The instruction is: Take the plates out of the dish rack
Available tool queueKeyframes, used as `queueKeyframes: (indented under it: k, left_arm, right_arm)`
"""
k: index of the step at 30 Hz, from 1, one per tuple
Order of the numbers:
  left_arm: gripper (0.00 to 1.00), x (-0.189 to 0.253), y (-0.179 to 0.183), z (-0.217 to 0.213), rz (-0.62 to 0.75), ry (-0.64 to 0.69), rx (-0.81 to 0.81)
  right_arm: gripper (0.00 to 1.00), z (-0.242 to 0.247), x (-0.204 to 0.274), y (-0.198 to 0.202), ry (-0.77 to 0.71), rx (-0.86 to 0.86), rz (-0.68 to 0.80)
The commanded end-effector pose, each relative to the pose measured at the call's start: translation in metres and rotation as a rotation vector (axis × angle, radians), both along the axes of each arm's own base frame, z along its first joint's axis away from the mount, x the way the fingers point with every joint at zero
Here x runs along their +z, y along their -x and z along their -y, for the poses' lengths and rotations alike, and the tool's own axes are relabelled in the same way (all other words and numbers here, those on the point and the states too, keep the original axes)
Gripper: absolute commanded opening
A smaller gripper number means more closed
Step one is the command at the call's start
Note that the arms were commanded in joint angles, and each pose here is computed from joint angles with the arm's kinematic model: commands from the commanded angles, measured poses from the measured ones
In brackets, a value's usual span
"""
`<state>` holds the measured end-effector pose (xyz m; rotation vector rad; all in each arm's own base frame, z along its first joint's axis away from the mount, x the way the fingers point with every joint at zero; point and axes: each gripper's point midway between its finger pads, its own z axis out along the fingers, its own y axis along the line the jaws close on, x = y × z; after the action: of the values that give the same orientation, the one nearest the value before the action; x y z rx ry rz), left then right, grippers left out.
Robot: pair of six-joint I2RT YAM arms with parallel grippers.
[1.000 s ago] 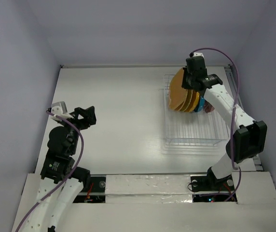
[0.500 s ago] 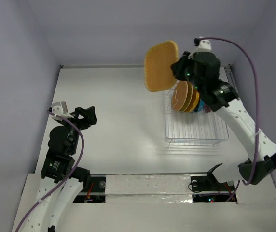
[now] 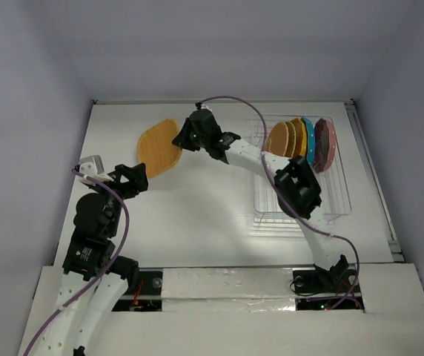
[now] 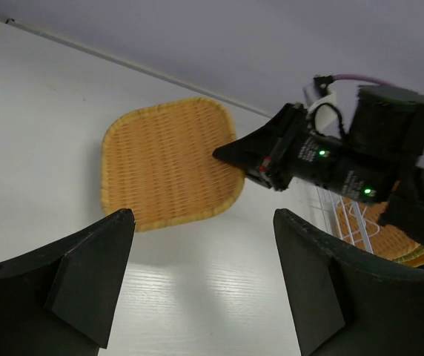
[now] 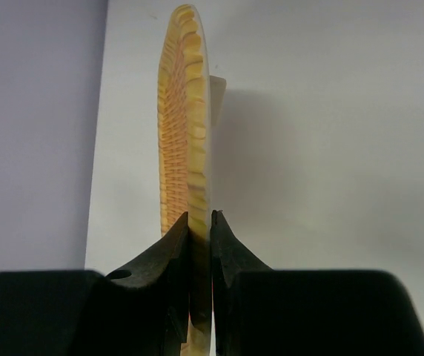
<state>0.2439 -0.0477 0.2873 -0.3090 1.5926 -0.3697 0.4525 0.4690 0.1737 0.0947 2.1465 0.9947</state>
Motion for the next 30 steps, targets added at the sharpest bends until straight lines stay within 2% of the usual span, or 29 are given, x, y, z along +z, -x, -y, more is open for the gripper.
queueKeyframes:
  k: [1,8,11,12,14,15,17,18,21,30]
  left_arm:
    - [0.73,0.009,-0.002,0.0,0.036,0.016,0.0]
    - [0.73,0.009,-0.002,0.0,0.039,0.015,0.0]
    - [0.73,0.009,-0.002,0.001,0.037,0.016,0.0]
    - [0.73,0.009,-0.002,0.0,0.04,0.016,0.0]
    - [0.72,0.009,-0.002,0.0,0.039,0.015,0.0]
    - [0.73,0.008,-0.002,0.001,0.035,0.014,0.0]
    - [0.73,0.007,-0.003,0.001,0.032,0.013,0.0]
    - [0.73,0.007,-0.004,0.001,0.032,0.014,0.0]
    - [0.72,0.006,-0.004,0.001,0.027,0.013,0.0]
    - [0.68,0.003,-0.007,0.002,0.016,0.008,0.0]
  right_arm:
    - [0.0,-0.028,0.105,-0.016,-0.318,-0.013,0.108]
    - [0.02,-0.055,0.029,-0.007,-0.29,0.023,-0.071]
    - [0.25,-0.057,0.007,0.003,-0.267,0.028,-0.1]
    - [0.39,-0.056,0.004,0.004,-0.261,0.03,-0.105]
    - [0.52,-0.055,-0.008,0.007,-0.242,0.033,-0.121]
    - [0.65,-0.054,-0.012,0.007,-0.233,0.032,-0.128]
    - [0.76,-0.053,-0.02,0.009,-0.202,0.042,-0.137]
    - [0.86,-0.052,-0.024,0.011,-0.184,0.048,-0.145]
    - [1.0,-0.045,-0.033,0.012,-0.103,0.052,-0.143]
    - [1.0,0.026,-0.02,-0.007,0.222,-0.141,0.021]
